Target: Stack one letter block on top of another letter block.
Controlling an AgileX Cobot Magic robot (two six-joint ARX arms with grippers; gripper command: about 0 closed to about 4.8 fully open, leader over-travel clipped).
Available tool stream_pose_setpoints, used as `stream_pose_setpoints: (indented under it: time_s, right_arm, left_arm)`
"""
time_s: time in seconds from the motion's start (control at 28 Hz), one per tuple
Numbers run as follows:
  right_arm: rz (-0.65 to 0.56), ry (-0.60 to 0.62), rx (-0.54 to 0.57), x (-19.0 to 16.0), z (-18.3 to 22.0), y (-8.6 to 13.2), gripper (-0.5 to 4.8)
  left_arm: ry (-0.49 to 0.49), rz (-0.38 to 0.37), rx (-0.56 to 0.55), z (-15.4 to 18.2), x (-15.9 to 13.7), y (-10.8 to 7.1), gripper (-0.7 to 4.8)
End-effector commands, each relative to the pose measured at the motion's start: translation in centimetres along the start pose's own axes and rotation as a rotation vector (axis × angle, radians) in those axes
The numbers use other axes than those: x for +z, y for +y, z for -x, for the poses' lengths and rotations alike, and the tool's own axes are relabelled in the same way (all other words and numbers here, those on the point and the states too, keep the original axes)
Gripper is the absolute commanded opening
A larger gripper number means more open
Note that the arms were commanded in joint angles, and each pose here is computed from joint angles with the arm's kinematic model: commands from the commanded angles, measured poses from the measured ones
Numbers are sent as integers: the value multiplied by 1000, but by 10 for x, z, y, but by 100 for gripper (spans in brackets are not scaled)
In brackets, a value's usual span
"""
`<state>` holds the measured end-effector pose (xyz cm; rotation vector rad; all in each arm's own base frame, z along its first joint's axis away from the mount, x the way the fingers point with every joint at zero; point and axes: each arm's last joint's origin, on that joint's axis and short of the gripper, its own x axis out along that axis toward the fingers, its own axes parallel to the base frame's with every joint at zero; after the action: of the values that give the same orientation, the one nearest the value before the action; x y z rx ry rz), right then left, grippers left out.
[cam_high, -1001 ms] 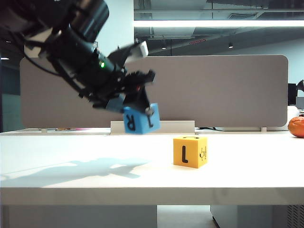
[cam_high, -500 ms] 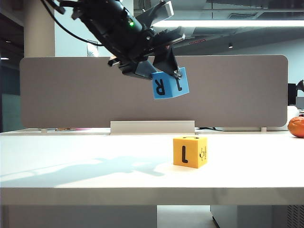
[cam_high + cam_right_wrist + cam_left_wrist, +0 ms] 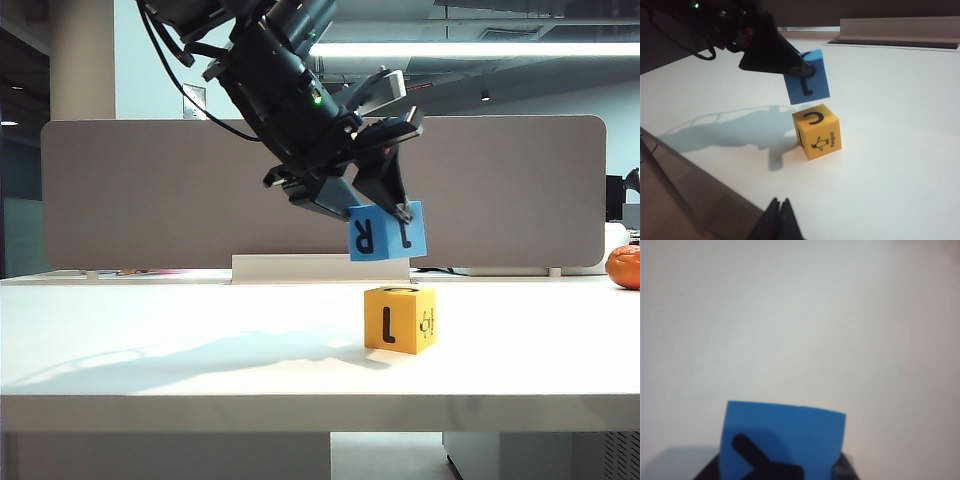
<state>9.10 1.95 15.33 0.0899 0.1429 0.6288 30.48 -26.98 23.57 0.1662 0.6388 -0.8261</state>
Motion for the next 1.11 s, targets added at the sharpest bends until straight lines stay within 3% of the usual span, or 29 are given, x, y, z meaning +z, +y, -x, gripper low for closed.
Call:
stream_pose_setpoints:
  time_s: [0.04,0.32,0.46,1.0,1.11]
  right_arm:
    - [5,-7,0,0,0,0,-1]
    - [5,-7,0,0,0,0,-1]
    - [5,-7,4,0,0,0,-1]
    - [5,-7,4,0,0,0,-1]
    - [5,-7,4,0,0,0,-1]
  left_arm:
    - [-6,-11,-25,-2,2,-7,183]
    - [26,-17,-32,-13,-5,-12,185]
    - [35,-17,6,-17,-8,-10,250]
    - [36,-20,10,-18,-9,-10,257]
    - [37,-19,10,-18,-9,-10,341]
